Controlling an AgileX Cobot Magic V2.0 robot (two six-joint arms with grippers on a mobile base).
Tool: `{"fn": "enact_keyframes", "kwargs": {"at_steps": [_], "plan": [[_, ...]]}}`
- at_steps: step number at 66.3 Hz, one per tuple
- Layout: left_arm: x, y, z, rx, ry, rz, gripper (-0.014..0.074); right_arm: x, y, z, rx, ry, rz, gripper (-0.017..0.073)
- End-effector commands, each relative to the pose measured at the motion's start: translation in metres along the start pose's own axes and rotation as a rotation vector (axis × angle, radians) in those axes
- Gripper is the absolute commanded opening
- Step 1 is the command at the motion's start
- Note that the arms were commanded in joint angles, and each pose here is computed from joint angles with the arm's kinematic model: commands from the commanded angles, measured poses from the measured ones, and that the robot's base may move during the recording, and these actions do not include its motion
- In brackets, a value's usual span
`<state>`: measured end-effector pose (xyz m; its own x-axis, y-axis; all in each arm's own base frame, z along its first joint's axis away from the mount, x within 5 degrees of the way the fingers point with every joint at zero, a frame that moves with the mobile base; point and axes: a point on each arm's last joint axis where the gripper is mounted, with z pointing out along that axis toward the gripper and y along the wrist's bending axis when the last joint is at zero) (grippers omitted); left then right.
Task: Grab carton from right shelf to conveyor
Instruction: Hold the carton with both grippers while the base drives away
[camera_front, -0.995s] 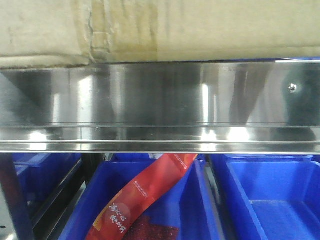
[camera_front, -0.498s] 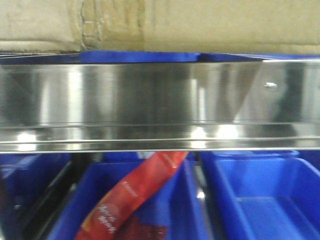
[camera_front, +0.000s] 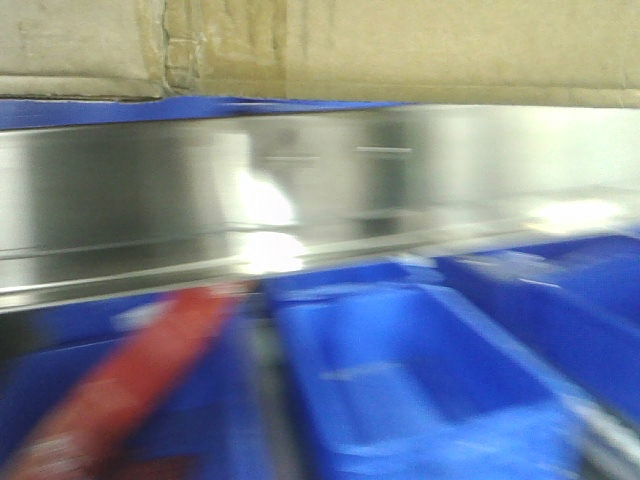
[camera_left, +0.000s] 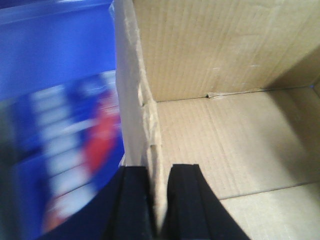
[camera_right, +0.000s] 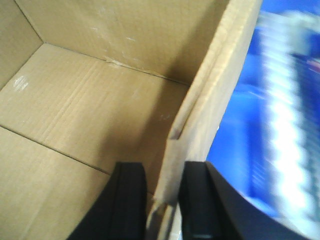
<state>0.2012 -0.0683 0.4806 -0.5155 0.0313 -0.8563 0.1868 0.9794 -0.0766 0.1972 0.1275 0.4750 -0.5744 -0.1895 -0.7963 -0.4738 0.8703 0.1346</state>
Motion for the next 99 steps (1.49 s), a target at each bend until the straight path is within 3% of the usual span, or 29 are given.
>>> {"fn": "enact_keyframes", "kwargs": {"at_steps": [1, 99], "plan": [[-0.0082, -0.0048, -0.0042, 0.052, -0.091, -0.011, -0.0015, -0.0027, 0.0066, -0.0066, -0.062, -0.040, -0.008, -0.0067], [-0.0090, -0.0013, -0.0042, 0.014, -0.100, 0.014, -0.0015, -0.0027, 0.0066, -0.0066, -0.062, -0.040, -0.008, -0.0067]]}}
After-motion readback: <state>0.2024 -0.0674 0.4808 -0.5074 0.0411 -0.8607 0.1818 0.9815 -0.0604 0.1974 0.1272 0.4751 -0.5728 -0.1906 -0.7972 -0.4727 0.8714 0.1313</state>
